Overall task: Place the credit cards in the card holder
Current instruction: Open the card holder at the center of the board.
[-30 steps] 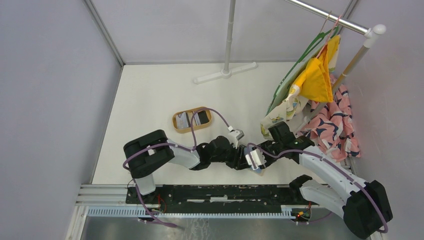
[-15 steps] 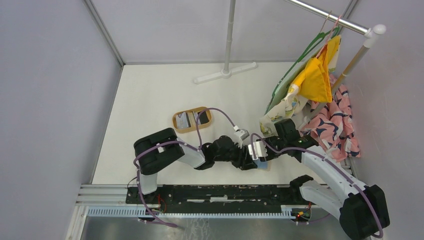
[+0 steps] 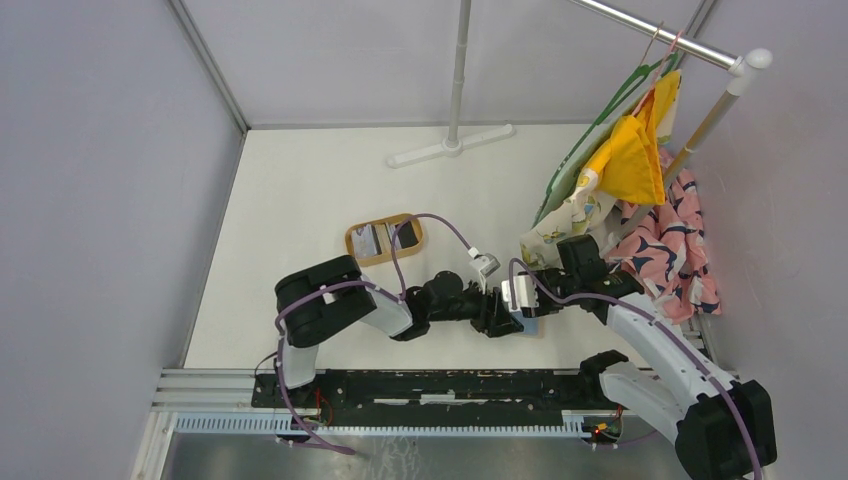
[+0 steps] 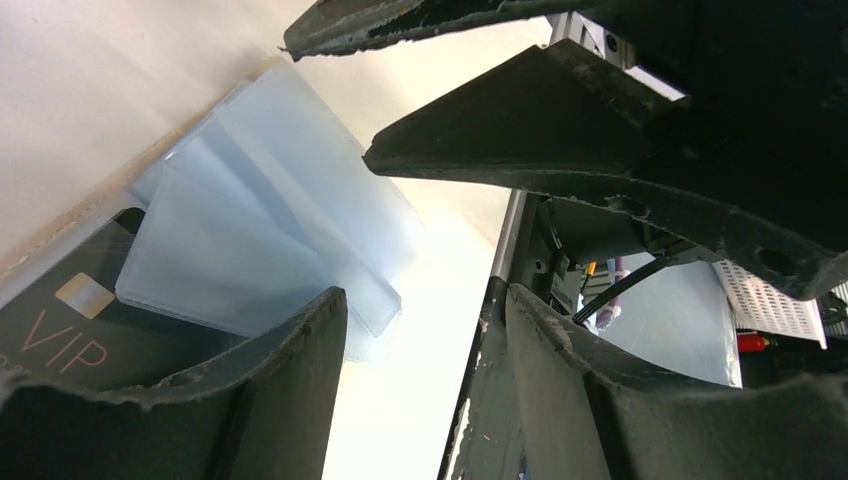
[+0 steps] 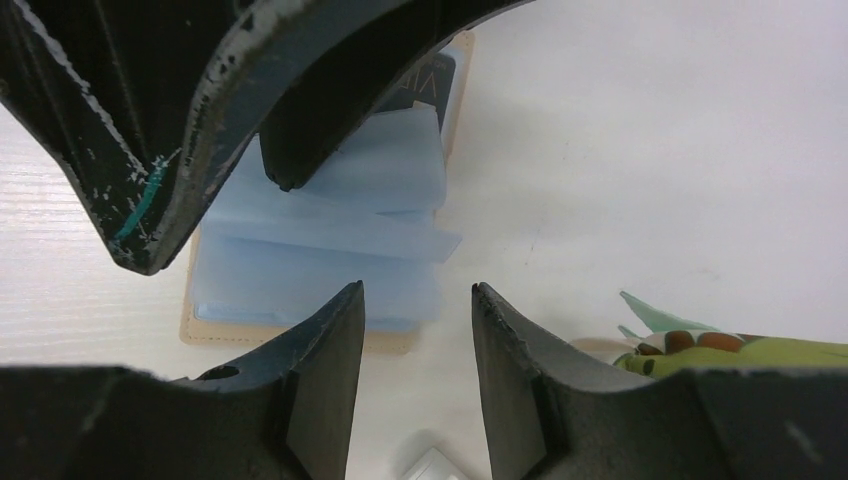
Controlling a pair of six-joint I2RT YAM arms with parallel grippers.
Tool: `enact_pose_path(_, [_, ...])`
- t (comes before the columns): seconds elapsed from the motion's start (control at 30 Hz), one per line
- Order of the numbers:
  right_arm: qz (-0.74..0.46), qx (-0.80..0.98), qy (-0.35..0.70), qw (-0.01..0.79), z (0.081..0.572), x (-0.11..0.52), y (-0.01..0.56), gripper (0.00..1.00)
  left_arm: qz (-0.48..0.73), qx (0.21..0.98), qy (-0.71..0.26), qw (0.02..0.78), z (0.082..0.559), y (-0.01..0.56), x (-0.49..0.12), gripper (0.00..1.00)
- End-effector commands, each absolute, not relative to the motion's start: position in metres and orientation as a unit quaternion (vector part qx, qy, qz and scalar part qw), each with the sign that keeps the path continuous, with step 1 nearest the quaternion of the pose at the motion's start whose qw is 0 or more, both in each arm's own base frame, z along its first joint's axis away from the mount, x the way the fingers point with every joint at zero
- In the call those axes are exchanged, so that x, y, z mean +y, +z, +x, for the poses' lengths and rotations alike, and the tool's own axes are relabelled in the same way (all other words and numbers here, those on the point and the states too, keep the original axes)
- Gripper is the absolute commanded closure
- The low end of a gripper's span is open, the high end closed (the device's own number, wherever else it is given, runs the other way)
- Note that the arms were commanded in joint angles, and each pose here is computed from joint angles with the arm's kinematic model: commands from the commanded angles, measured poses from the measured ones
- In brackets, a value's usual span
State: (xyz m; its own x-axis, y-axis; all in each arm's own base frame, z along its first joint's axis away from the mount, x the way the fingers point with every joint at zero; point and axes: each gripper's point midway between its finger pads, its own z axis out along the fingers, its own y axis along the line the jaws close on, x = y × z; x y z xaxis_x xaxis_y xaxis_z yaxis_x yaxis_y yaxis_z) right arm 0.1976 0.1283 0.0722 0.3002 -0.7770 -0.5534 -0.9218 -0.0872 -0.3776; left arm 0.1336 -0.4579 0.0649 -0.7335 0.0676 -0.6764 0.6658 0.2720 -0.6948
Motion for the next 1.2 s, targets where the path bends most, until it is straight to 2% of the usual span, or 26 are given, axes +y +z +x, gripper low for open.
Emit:
enact_pose_path(0.0, [-0.72,0.573,0.103,0.378,0.208,0.135,0.097,0.51,0.226,0.727,-0.581,0.288,0.139,0.082,-0.47,0.34])
enact_pose_path(0.4, [-0.725,0.575,0.128,0.358,0.198,0.135,0.091,0.52,0.213,0.707,-0.611,0.286,0.146,0.082,-0.482,0.39])
enact_pose_path(0.47, [-0.718,0.583,0.145,0.352,0.197,0.138,0.087,0.57,0.216,0.7,-0.619,0.285,0.144,0.085,-0.484,0.4])
enact_pose_path(0.6, [-0.69,0.619,0.145,0.347,0.207,0.137,0.073,0.74,0.22,0.685,-0.635,0.282,0.139,0.089,-0.484,0.41])
enact_pose_path(0.73, [-0.666,0.642,0.131,0.356,0.22,0.136,0.067,0.83,0.22,0.682,-0.639,0.281,0.138,0.09,-0.483,0.41])
enact_pose_path(0.87, [-0.657,0.651,0.133,0.356,0.22,0.138,0.059,0.83,0.221,0.682,-0.639,0.279,0.137,0.088,-0.484,0.41])
enact_pose_path(1.17, [-0.691,0.646,0.139,0.294,0.206,0.132,0.037,0.83,0.223,0.677,-0.641,0.285,0.137,0.096,-0.482,0.41])
